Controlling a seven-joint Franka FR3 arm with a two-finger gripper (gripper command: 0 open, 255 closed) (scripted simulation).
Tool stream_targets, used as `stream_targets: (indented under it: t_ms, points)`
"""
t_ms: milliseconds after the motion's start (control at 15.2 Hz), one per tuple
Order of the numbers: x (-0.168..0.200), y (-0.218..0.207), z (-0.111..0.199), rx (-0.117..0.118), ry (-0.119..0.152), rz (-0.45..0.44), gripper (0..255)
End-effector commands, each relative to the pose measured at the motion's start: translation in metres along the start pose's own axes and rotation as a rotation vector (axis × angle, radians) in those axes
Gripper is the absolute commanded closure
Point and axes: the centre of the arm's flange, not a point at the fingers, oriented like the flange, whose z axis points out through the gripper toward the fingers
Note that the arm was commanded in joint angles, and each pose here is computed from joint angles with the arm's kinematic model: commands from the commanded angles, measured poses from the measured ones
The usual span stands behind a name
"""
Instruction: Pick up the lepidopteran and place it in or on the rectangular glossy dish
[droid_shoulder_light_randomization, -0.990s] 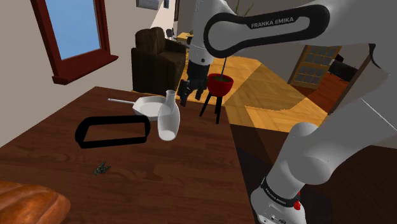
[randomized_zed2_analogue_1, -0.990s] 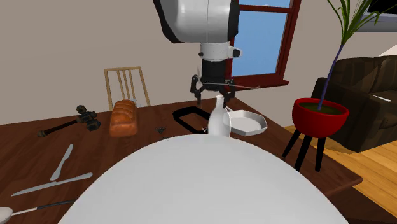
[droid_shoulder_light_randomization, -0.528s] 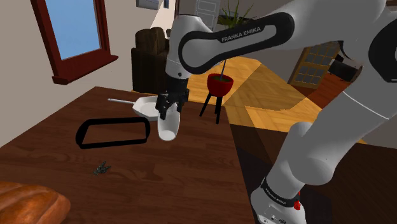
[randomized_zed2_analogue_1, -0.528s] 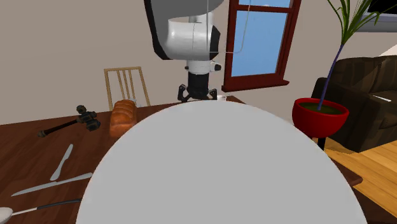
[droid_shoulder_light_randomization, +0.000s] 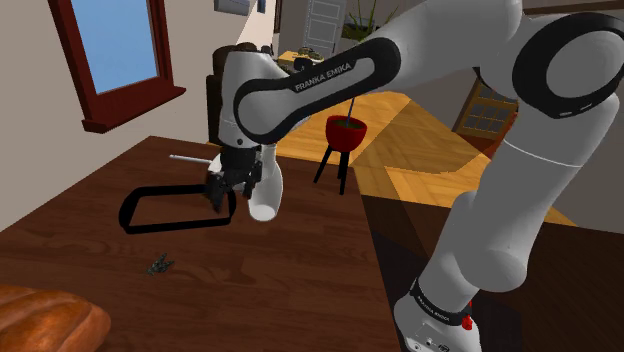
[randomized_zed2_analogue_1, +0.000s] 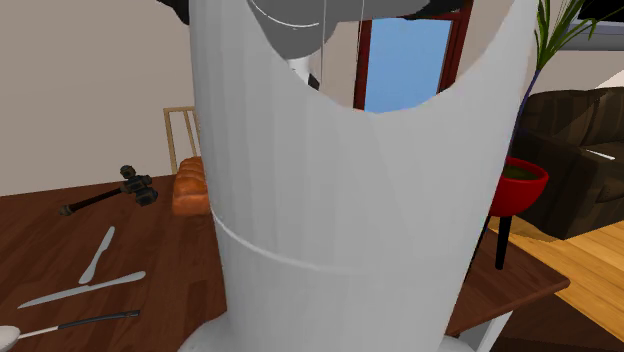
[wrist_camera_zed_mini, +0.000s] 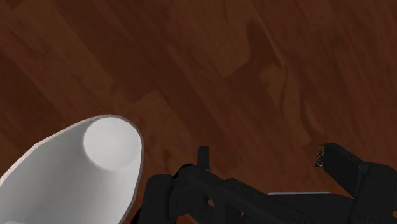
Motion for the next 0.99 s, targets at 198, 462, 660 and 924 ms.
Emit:
stream_targets:
  t_ms: [198, 462, 660, 924]
  points:
    - [0.028, -0.044, 0.04, 0.028, -0.017, -0.02, 0]
    - [0.049, -0.08, 0.07, 0.05, -0.031, -0.036, 0]
    - [0.063, -0.108, 0.093, 0.066, -0.042, -0.048, 0]
    - [0.08, -0.141, 0.119, 0.086, -0.054, -0.062, 0]
